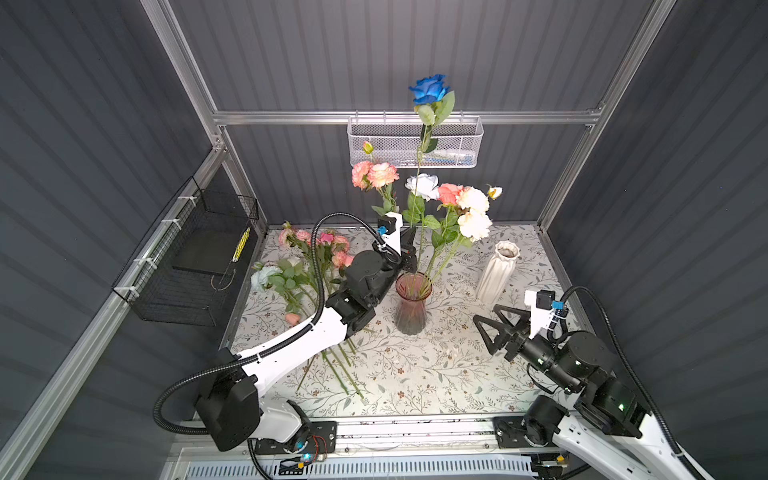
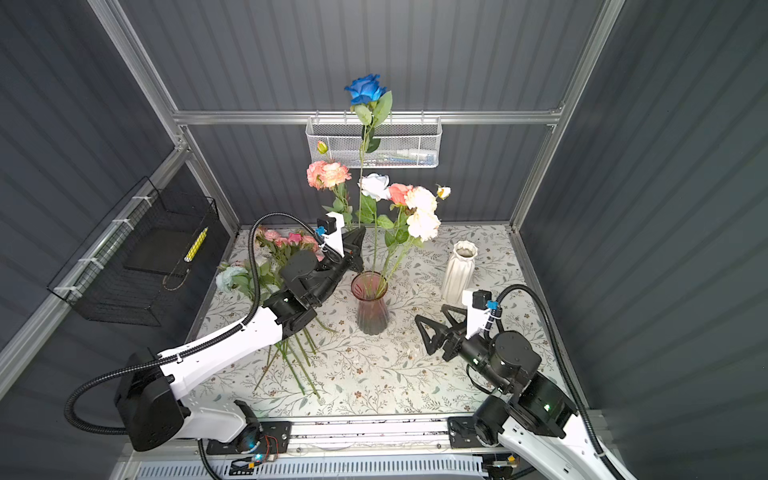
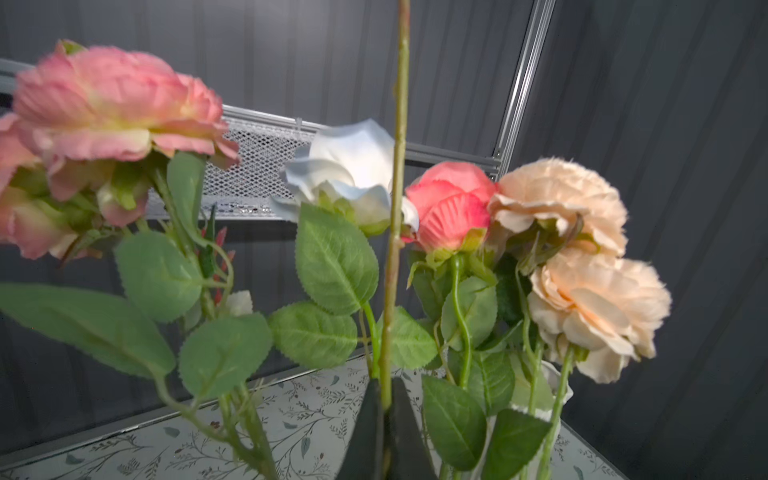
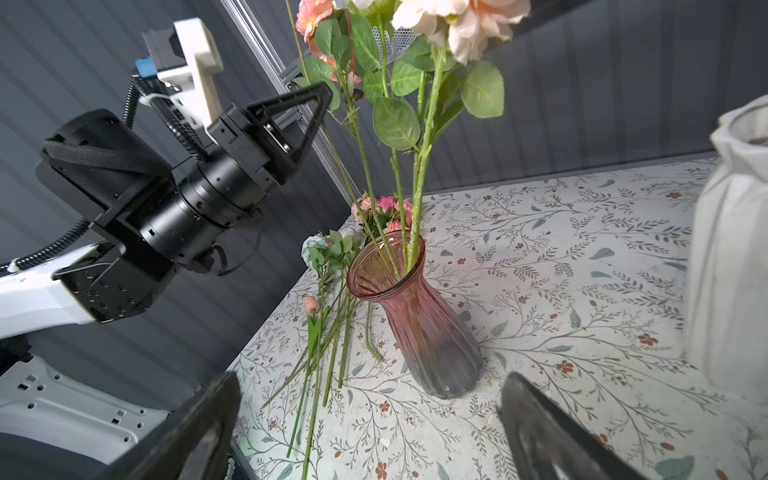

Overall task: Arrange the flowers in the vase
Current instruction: 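Carry the blue rose over the pink vase and lower it in with left, then open the left gripper and move it back down to the bouquet stems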

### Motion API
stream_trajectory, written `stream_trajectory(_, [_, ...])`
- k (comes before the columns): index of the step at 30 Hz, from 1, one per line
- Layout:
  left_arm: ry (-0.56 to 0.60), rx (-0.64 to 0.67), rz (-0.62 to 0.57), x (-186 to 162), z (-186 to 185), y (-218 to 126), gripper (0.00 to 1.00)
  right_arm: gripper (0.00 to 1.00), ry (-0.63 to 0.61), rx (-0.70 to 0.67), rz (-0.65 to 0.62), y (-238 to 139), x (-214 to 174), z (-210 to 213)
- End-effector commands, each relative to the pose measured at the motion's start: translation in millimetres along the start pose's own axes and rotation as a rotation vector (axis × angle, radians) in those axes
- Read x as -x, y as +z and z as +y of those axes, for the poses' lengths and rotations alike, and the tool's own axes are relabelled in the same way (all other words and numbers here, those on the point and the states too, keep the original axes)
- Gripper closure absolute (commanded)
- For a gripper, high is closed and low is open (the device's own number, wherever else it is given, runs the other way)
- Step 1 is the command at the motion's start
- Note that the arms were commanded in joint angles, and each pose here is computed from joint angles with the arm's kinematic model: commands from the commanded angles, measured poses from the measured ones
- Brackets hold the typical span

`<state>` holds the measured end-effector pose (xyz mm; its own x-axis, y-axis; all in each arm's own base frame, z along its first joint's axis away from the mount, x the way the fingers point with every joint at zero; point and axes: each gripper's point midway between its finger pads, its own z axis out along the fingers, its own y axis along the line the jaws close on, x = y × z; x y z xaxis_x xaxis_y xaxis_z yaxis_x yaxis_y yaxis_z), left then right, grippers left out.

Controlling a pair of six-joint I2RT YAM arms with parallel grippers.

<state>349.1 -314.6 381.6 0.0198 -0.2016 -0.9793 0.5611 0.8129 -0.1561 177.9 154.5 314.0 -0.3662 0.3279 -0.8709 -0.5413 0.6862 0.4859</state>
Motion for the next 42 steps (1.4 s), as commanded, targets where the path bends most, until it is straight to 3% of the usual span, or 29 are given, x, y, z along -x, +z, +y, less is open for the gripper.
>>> stream_trajectory(1, [-0.056, 0.027, -0.009, -11, 6, -6, 0.81, 0.01, -0.014, 0.015, -0.028, -6, 10, 5])
stream_trajectory(6, [-0.148, 0.03, -0.032, -7, 13, -35, 0.47, 0.01, -0.018, 0.015, -0.032, -8, 9, 4])
stream_trajectory(12, [-0.231, -0.028, -0.078, 24, 9, -65, 0.27, 0.01, -0.014, 0.019, -0.029, -7, 6, 3])
stream_trajectory(19, [-0.29, -0.031, -0.075, 34, 15, -96, 0.0, 0.01, -0.001, 0.03, -0.016, -5, 0, 3])
stream_trajectory(25, [-0.286, 0.039, 0.003, 20, 31, -121, 0.0, 0.01, 0.004, 0.036, -0.004, -4, -7, 2])
stream_trajectory(28, [-0.256, 0.164, 0.077, -1, 54, -136, 0.0, 0.01, 0.011, 0.034, 0.007, -3, -12, -1])
stream_trajectory(35, [-0.095, 0.445, 0.457, -82, 104, -162, 0.1, 0.01, 0.014, 0.033, 0.031, 2, -24, -5])
stream_trajectory(39, [-0.25, 0.525, 0.662, -139, 147, -168, 0.24, 0.01, 0.011, 0.037, 0.031, 3, -26, -5])
stream_trajectory(42, [-0.342, 0.551, 0.733, -168, 170, -168, 0.34, 0.01, 0.007, 0.041, 0.033, 3, -26, -5])
